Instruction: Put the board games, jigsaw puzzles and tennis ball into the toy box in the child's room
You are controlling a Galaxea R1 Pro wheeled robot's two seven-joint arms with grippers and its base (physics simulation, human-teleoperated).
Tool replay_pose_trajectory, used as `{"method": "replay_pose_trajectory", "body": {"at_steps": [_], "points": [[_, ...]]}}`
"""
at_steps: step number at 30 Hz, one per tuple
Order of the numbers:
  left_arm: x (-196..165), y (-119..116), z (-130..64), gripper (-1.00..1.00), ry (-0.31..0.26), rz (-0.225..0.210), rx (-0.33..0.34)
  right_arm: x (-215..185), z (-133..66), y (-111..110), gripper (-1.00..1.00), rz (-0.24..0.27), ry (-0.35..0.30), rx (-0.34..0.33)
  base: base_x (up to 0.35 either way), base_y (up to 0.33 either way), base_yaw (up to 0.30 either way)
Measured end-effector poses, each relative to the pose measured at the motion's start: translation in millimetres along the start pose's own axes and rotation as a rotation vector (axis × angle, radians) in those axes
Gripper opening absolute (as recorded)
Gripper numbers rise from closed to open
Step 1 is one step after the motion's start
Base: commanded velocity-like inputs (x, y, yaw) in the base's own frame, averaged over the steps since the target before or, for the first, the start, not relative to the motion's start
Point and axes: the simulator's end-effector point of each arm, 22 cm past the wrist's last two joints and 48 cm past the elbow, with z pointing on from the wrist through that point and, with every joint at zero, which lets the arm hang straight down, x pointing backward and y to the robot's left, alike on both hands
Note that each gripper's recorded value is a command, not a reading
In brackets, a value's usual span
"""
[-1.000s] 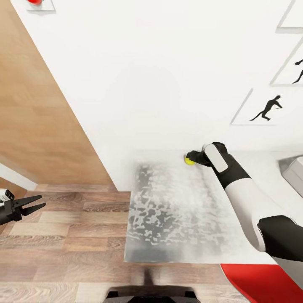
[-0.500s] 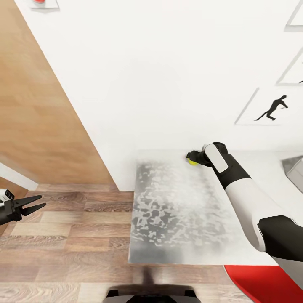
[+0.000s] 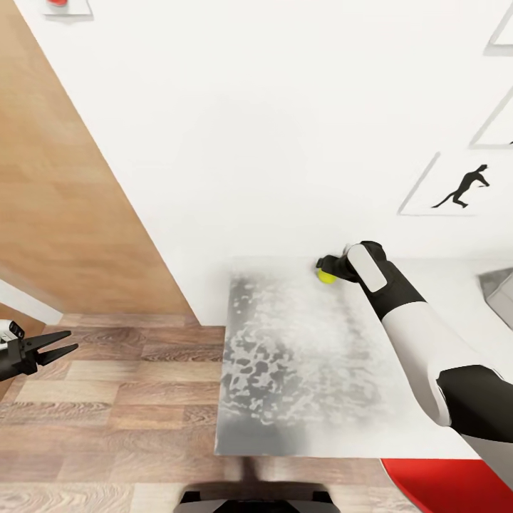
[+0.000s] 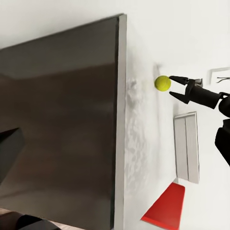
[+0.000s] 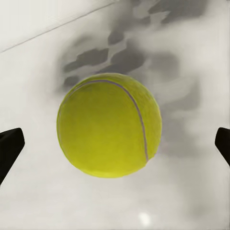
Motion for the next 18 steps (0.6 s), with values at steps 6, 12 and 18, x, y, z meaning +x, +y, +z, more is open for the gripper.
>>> {"method": "replay_pose_trajectory", "body": {"at_steps": [6, 12, 18], "points": [[-0.2, 0.0, -0.1, 1.00, 0.000, 0.000, 0.000, 0.3, 0.3, -0.6, 1.00, 0.001, 0.001, 0.001, 0.009, -0.005, 0.000], [0.1, -0.2, 0.0, 1.00, 0.000, -0.001, 0.000, -1.0, 0.2, -4.1, 1.00, 0.002, -0.001, 0.006, 0.057, 0.039, 0.000], [-0.2, 0.0, -0.2, 1.00, 0.000, -0.001, -0.001, -0.9, 0.7, -5.3, 1.00, 0.002, 0.001, 0.007, 0.046, 0.032, 0.000]]}}
